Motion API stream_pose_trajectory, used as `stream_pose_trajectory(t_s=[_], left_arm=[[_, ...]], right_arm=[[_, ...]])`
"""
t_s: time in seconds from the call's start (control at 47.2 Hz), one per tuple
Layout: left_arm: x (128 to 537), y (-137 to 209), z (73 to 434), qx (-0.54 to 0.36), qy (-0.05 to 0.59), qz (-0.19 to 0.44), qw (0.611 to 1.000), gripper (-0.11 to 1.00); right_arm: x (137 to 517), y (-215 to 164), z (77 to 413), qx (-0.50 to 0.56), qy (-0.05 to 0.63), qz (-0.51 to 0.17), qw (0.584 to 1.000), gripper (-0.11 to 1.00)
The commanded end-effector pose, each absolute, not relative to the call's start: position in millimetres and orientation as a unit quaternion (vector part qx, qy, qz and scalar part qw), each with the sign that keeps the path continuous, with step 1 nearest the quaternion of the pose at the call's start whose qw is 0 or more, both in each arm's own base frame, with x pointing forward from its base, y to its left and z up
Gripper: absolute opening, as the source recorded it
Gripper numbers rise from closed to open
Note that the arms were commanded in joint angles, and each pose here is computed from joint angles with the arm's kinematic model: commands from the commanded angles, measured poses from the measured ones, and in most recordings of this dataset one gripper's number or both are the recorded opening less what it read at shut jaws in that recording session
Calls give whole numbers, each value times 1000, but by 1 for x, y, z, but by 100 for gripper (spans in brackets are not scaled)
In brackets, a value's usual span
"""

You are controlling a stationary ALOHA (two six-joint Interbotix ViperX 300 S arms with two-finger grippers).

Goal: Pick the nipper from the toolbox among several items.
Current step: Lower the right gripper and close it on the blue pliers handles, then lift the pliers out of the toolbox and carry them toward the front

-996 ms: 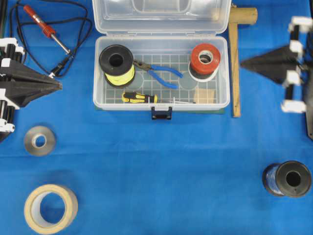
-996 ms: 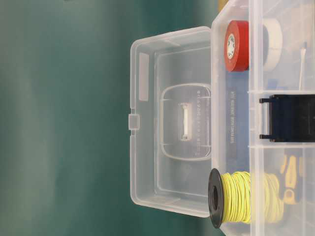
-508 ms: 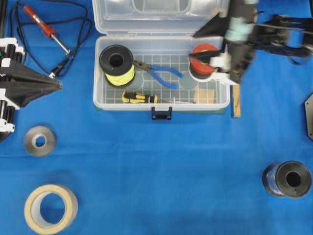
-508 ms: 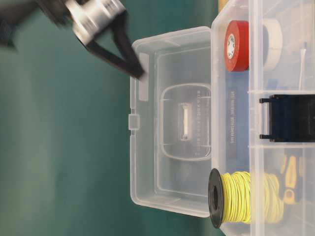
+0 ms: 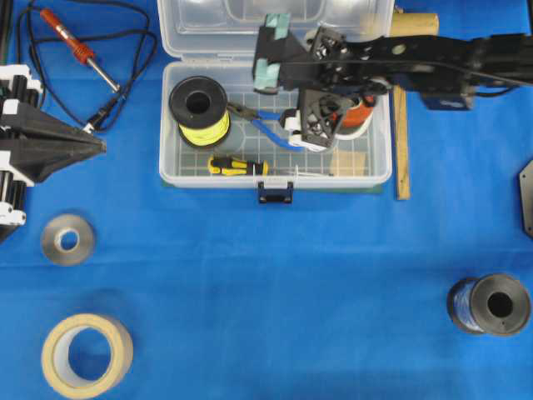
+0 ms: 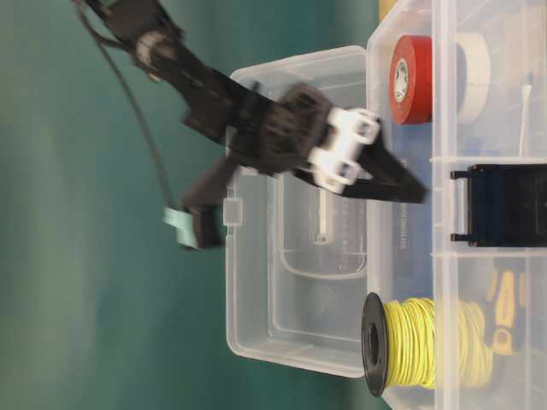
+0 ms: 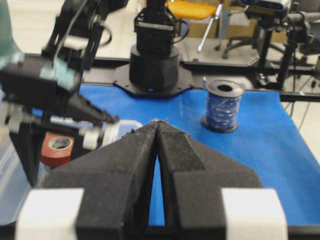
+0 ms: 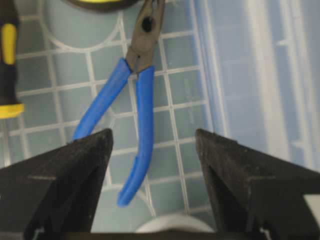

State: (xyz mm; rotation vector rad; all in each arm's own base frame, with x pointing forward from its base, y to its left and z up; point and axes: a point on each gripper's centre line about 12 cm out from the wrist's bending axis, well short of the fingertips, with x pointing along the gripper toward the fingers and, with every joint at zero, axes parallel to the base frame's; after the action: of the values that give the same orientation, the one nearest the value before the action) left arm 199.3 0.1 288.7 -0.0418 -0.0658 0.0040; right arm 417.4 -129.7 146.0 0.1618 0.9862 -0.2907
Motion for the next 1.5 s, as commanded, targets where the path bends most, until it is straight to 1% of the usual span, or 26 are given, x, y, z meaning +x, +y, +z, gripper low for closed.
stream_pose_trajectory(t_s=[0.0, 0.275, 0.36, 0.424, 0.466, 0.53, 0.572, 0.657, 0.784, 0.996, 1.208, 1.356, 1.483], left_arm=[[201, 0, 291, -22, -34, 1, 999, 0], [201, 0, 289, -22, -29, 1, 999, 0], [201, 0, 288, -22, -28, 1, 999, 0], [201, 0, 288, -22, -28, 1, 999, 0], [201, 0, 288, -22, -27, 1, 999, 0], [201, 0, 288, -23, -27, 1, 999, 0], [201, 0, 288, -22, -28, 1, 999, 0], [201, 0, 288, -23, -27, 3, 999, 0], [201, 1, 288, -23, -27, 5, 999, 0], [201, 3, 286, -23, -20, 10, 999, 0], [201, 7, 285, -24, -17, 19, 999, 0], [201, 7, 285, -24, -16, 20, 999, 0], [201, 7, 283, -23, -13, 20, 999, 0]], right_arm=[[427, -134, 150, 77, 459, -141, 874, 67], [430, -140, 122, 81, 473, -144, 866, 66], [430, -140, 117, 79, 478, -142, 863, 63], [430, -140, 118, 76, 479, -141, 863, 53], [430, -140, 118, 76, 479, -141, 863, 42], [429, -140, 117, 76, 482, -141, 861, 21], [429, -140, 118, 76, 482, -141, 861, 13], [429, -140, 123, 76, 479, -141, 863, 13], [428, -139, 141, 75, 464, -143, 871, 13], [422, -138, 194, 66, 417, -147, 894, 13], [407, -134, 245, 54, 383, -152, 910, 13], [396, -120, 275, 48, 360, -144, 921, 13], [391, -93, 292, 38, 344, -118, 931, 13]])
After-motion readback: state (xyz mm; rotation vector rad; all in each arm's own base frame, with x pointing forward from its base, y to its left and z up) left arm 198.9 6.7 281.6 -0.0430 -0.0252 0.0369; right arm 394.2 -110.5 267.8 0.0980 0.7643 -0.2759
